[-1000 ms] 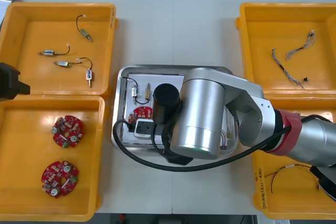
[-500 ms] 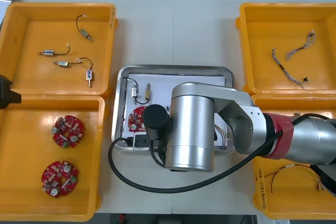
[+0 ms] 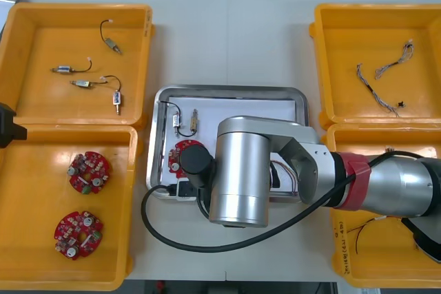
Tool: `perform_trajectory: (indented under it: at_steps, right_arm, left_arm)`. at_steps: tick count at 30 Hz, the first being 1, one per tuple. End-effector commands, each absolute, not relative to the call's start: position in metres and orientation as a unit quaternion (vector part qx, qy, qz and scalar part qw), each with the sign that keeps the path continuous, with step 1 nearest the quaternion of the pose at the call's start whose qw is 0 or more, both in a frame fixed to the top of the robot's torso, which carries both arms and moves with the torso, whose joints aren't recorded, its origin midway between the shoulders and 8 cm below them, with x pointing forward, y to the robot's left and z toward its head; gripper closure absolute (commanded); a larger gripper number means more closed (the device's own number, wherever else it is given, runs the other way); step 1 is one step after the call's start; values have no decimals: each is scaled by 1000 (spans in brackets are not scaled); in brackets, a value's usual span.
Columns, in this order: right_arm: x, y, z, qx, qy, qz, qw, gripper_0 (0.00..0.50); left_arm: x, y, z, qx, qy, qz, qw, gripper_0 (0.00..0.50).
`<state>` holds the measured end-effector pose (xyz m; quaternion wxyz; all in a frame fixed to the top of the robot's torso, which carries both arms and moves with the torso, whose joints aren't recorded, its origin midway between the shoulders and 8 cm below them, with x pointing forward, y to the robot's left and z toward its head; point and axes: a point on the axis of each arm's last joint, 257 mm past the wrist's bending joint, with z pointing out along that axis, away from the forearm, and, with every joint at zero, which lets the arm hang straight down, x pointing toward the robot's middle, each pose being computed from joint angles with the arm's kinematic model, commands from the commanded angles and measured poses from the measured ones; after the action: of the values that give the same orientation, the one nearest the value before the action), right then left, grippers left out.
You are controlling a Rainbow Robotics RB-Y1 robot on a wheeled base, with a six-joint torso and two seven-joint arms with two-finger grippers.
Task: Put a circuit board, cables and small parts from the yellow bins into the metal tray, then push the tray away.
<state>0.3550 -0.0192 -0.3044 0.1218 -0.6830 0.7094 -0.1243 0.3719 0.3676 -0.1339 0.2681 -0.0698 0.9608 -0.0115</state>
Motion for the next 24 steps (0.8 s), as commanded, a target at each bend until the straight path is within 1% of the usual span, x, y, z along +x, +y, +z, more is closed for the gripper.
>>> perform_trajectory:
  at_steps: [1,10,20,21,22,23,24]
  right_arm:
    - [356,5,-299,-708,681,-129,137,0]
    - [359,3,-302,-709,676,-142,142,0]
    - [360,1,-303,-709,676,-143,141,0]
    - [360,1,-303,-709,675,-143,142,95]
    - [360,1,-303,-709,675,-143,142,157]
    - [360,0,-303,-708,677,-143,141,296]
    - [360,0,-303,-707,678,-143,142,403]
  left_arm:
    - [361,379,-140,-25,967,28,252,0]
    - [361,379,-140,-25,967,28,252,0]
    - [361,379,-140,-25,967,28,252,0]
    - [361,379,-140,-25,967,28,252,0]
    - [361,379,-140,-25,967,28,252,0]
    - [361,379,-140,-25,967,28,252,0]
    - [361,379,-140,-25,967,28,252,0]
